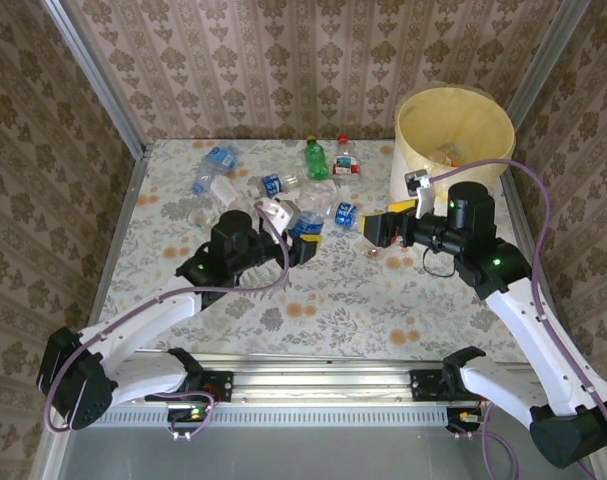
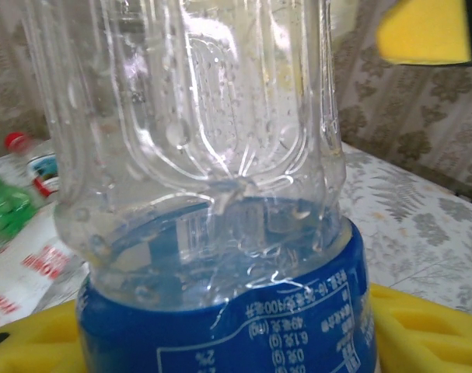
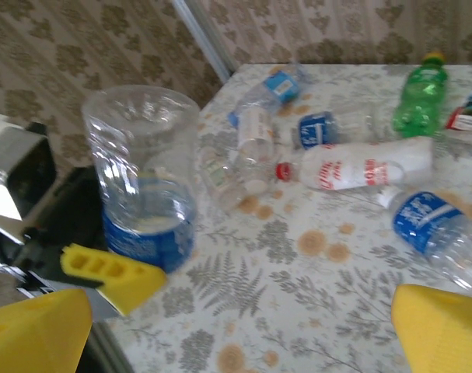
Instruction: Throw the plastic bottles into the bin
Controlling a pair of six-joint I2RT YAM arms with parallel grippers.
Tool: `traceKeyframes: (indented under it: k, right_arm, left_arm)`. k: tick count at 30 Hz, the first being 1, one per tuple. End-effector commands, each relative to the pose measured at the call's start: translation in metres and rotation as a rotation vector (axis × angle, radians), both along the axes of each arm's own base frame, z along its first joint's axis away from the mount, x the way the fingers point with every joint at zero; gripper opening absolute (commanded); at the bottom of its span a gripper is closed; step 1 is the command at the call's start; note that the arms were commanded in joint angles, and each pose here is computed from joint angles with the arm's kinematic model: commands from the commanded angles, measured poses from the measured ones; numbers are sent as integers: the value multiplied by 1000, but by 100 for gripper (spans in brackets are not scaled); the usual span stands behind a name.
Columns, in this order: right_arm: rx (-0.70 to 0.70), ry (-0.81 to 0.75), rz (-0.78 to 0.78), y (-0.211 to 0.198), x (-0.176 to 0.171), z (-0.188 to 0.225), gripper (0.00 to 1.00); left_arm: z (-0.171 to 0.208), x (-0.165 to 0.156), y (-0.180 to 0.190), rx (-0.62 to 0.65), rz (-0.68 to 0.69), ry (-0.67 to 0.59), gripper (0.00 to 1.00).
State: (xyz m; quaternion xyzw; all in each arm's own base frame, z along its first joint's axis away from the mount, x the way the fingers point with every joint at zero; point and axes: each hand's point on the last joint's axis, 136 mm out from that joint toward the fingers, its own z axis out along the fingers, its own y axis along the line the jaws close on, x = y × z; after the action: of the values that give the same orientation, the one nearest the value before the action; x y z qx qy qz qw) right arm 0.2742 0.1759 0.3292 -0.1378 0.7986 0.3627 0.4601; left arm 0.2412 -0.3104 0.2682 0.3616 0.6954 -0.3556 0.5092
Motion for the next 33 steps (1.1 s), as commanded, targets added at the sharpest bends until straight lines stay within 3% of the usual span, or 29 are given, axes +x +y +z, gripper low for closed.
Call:
traceKeyframes:
  k: [1, 13, 33]
  right_arm:
    - [125, -9, 98, 20, -6, 19, 100]
    - [170, 38, 149, 31, -7, 12, 100]
    - [169, 84, 119, 32, 5, -1, 88]
  left_arm:
    - [23, -8, -22, -40, -84, -80, 52]
    - [21, -22, -69, -47, -204, -70, 50]
    - [25, -40, -88, -49, -276, -89, 48]
